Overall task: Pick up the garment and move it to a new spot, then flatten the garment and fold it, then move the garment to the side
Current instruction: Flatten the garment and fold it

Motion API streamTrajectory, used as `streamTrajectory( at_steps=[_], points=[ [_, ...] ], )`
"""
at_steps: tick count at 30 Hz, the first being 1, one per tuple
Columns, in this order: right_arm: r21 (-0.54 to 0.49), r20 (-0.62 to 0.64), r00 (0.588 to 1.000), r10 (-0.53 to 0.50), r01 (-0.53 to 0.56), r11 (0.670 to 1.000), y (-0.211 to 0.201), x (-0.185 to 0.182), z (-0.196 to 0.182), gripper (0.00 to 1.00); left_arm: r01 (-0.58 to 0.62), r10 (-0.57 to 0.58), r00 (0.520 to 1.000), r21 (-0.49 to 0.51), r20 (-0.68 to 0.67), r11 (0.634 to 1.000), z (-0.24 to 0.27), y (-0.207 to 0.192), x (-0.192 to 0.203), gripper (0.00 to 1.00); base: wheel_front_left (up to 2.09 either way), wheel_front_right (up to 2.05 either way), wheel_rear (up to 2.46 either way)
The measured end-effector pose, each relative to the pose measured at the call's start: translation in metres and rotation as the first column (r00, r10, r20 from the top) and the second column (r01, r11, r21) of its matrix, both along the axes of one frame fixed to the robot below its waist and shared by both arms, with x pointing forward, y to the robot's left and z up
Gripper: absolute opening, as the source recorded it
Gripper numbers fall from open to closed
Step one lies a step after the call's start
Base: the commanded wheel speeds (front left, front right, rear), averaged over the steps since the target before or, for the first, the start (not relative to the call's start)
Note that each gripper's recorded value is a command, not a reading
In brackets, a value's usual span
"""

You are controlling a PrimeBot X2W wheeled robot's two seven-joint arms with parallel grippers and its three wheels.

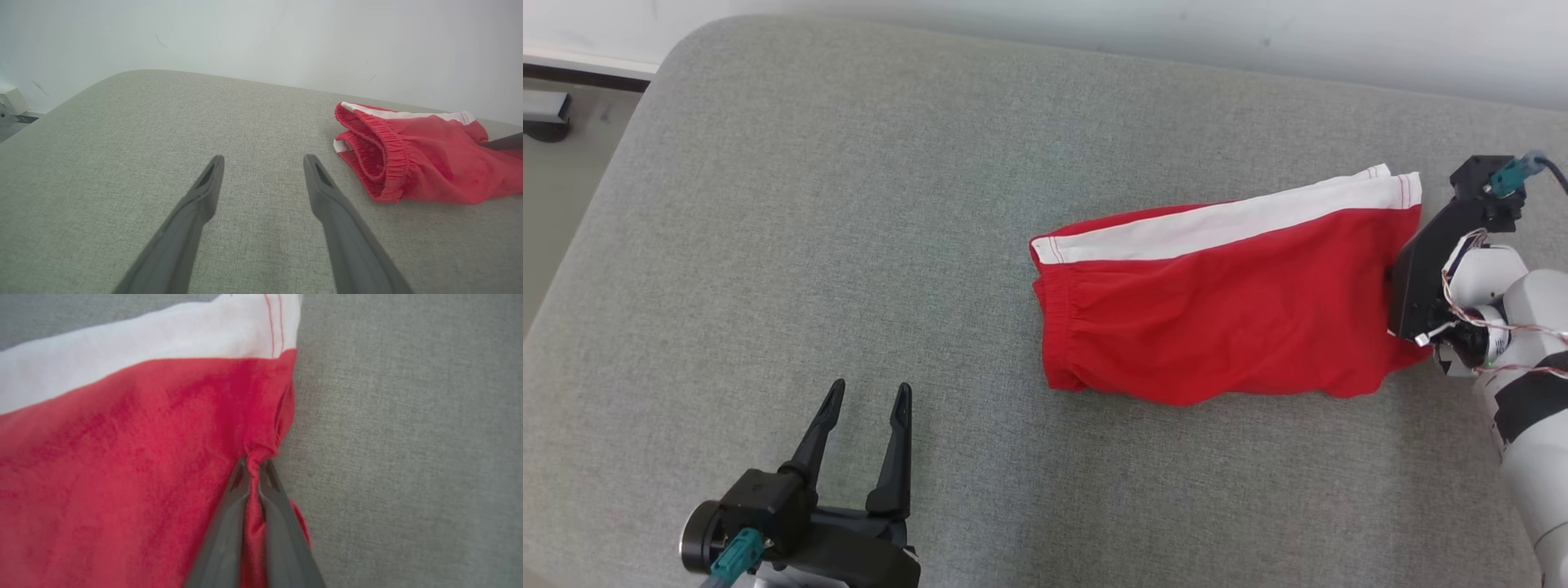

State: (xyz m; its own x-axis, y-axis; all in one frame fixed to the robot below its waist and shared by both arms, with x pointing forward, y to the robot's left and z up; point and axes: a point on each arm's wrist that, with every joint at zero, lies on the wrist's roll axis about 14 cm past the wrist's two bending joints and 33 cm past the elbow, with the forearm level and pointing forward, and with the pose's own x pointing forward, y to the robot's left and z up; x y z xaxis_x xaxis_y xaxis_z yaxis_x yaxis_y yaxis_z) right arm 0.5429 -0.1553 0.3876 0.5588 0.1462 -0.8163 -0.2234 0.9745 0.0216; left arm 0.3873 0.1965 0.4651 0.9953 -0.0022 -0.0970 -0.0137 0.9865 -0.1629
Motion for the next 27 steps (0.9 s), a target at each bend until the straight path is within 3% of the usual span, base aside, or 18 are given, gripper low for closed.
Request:
streamTrajectory(
  at_steps=[11, 20, 24, 27],
  points=[
    [-0.12, 0.154, 0.987, -0.04, 0.058, 0.991, -0.052, -0.003, 0.022, 0.0, -0.004, 0.004, 1.0, -0.024, 0.011, 1.0, 0.007, -0.002, -0.004, 1.0, 0.0, 0.0, 0.0],
    [-0.219, 0.294, 0.951, -0.099, 0.168, 0.961, -0.115, -0.022, 0.06, 0.0, -0.055, 0.057, 0.998, -0.041, 0.04, 0.998, 0.021, 0.011, -0.015, 1.0, 0.0, 0.0, 0.0],
    [-0.263, 0.365, 0.928, -0.077, 0.182, 0.947, -0.124, -0.025, 0.081, 0.0, -0.056, 0.058, 0.997, -0.048, 0.05, 0.997, 0.025, 0.01, -0.02, 1.0, 0.0, 0.0, 0.0],
    [-0.264, 0.404, 0.914, -0.03, 0.148, 0.953, -0.103, -0.021, 0.095, 0.0, -0.057, 0.06, 0.997, -0.055, 0.047, 0.997, 0.024, 0.009, -0.025, 1.0, 0.0, 0.0, 0.0]
  ],
)
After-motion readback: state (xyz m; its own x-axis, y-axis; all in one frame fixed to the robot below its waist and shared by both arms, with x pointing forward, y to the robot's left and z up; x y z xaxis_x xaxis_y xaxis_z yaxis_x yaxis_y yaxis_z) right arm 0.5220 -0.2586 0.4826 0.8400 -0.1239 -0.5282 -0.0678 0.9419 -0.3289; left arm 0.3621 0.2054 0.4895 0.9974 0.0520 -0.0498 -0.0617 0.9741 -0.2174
